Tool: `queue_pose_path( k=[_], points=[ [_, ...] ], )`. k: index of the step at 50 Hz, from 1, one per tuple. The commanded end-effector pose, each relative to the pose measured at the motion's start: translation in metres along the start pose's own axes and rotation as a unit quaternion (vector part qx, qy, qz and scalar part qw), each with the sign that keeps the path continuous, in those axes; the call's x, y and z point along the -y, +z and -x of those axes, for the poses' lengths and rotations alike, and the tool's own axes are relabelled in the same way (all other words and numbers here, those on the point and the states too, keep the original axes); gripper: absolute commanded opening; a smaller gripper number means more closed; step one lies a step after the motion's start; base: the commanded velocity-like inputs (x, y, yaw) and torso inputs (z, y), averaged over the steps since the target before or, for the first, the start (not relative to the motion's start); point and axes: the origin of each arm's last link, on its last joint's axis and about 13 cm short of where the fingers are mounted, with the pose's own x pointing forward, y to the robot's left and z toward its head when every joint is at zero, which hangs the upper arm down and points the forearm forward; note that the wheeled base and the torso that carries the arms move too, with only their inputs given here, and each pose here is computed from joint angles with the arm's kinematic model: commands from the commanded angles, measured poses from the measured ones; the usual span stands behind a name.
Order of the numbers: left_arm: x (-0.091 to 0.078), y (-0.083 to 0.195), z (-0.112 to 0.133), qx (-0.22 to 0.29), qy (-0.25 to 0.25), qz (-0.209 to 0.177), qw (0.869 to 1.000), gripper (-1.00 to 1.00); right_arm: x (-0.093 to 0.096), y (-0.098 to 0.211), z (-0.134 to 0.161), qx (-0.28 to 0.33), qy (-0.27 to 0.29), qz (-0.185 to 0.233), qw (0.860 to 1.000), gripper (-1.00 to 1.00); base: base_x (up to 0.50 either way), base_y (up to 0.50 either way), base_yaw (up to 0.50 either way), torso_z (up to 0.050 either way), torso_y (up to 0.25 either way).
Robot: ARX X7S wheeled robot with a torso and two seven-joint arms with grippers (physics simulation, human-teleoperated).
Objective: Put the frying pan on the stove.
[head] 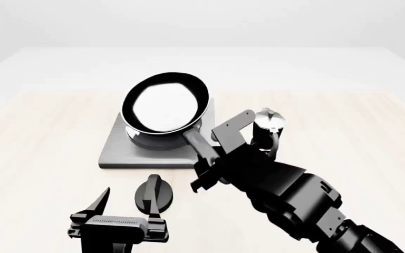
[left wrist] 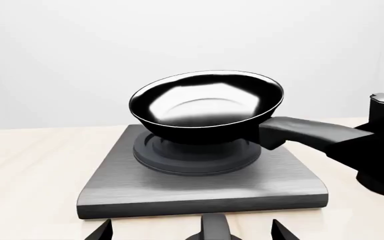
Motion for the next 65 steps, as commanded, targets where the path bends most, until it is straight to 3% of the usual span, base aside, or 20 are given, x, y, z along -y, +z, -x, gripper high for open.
queue_pose_path(
  k=[1,16,17,32,38,40,41,45,52,60,65],
  points=[
    [0.000,0.000,0.000,0.001,0.000,0.001,1.000,1.00,0.005,0.013,-0.001,0.033,-0.027,0.019,0.999,-1.00,0.00,0.00,0.00,0.000,0.000],
    [0.000,0.001,0.000,0.001,-0.001,0.000,1.000,1.00,0.002,0.013,-0.002,0.028,-0.019,0.023,0.999,-1.00,0.00,0.00,0.00,0.001,0.001],
    [0.000,0.001,-0.001,0.001,-0.001,0.000,1.000,1.00,0.004,0.013,-0.004,0.029,-0.038,0.022,0.999,1.00,0.00,0.00,0.00,0.000,0.011],
    [0.000,0.001,0.000,0.002,-0.003,0.002,1.000,1.00,0.003,0.016,0.001,0.035,-0.031,0.019,0.999,1.00,0.00,0.00,0.00,0.000,0.000],
    [-0.003,0.004,0.000,0.005,0.002,0.004,1.000,1.00,0.001,0.007,0.011,0.078,-0.060,0.005,0.995,1.00,0.00,0.00,0.00,0.000,0.000],
    [-0.004,0.006,-0.001,0.007,0.005,0.004,1.000,1.00,0.001,0.002,0.013,0.098,-0.085,0.006,0.992,1.00,0.00,0.00,0.00,0.000,0.000],
    [-0.005,0.008,-0.001,0.008,0.006,0.005,1.000,1.00,0.000,-0.001,0.016,0.118,-0.090,-0.014,0.989,1.00,0.00,0.00,0.00,0.000,0.000],
    [-0.009,0.014,-0.003,0.014,0.012,0.001,1.000,1.00,-0.002,-0.009,0.021,0.168,-0.103,-0.002,0.980,1.00,0.00,0.00,0.00,0.000,0.000],
    [-0.012,0.029,-0.009,0.028,0.011,-0.012,0.999,1.00,-0.007,-0.016,0.036,0.230,-0.131,-0.039,0.963,1.00,0.00,0.00,0.00,0.000,0.000],
    [-0.011,0.037,-0.008,0.039,-0.002,-0.022,0.999,1.00,-0.013,-0.021,0.056,0.263,-0.136,-0.075,0.952,1.00,0.00,0.00,0.00,0.000,0.000],
    [-0.011,0.041,-0.005,0.047,-0.008,-0.022,0.999,1.00,-0.013,-0.023,0.062,0.282,-0.155,-0.074,0.944,1.00,0.00,0.00,0.00,0.000,0.000]
  ],
)
